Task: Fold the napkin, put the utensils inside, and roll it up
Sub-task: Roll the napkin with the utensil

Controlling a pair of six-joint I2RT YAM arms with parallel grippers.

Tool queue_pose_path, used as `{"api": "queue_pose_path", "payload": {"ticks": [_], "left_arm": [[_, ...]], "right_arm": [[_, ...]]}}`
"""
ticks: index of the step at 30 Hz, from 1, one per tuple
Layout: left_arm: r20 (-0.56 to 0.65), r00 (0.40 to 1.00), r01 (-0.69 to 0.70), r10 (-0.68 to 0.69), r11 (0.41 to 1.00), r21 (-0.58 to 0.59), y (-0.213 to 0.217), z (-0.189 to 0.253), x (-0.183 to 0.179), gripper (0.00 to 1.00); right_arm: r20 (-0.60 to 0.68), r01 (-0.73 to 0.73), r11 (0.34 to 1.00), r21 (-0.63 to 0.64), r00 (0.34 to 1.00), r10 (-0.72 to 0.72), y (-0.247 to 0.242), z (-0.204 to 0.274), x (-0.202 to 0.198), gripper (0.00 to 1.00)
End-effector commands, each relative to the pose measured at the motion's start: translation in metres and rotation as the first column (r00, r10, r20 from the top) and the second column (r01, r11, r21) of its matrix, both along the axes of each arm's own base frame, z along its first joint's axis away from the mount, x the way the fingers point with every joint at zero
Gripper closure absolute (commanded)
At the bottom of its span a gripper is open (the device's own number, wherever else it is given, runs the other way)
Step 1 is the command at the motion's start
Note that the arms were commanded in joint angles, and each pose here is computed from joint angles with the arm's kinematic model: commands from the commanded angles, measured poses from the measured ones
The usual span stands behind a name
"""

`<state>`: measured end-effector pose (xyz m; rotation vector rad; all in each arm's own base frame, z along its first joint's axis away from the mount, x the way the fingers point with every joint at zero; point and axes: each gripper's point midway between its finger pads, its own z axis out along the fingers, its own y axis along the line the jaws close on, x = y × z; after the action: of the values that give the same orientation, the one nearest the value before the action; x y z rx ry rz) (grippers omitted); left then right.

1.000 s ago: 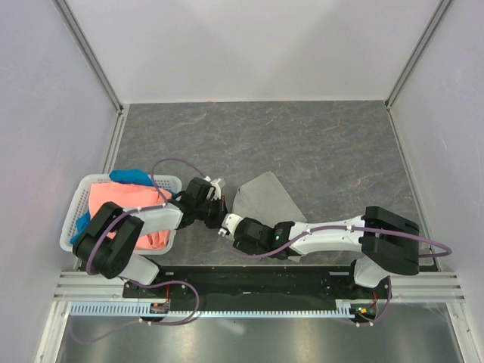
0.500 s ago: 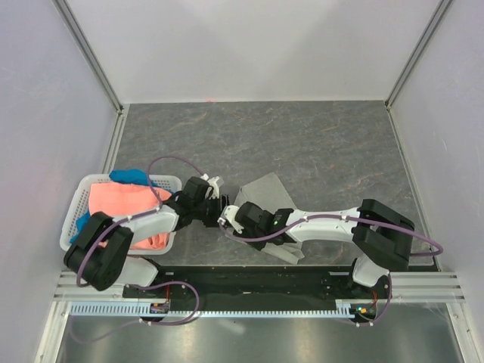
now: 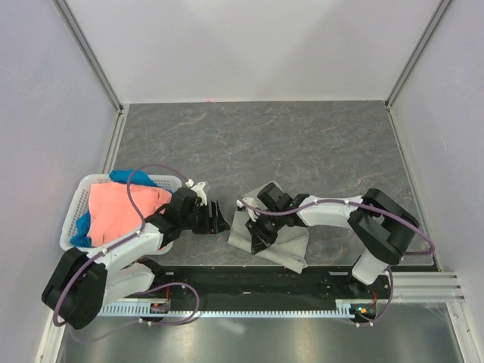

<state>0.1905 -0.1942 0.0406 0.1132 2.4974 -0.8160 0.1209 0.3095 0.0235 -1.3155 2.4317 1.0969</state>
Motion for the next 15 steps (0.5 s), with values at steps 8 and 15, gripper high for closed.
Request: {"api": "queue_pose_path", "payload": {"ticks": [8,15], "left_arm": [[0.13,0.987,0.116,-0.092,0.975,-0.188,-0.021,0.02,-0.01,0.28],[0.159,0.979,0.164,-0.131,0.962,-0.218,-0.032,0.018,-0.005,0.29]], "right_arm": [[-0.418,0.08,0.977,0.2,0.909,0.011,-0.003,0.006,0.012,0.84],[-0.514,0.12,0.974,0.192,0.858,-0.005,-0.006,-0.007,0.021,0.85]]}}
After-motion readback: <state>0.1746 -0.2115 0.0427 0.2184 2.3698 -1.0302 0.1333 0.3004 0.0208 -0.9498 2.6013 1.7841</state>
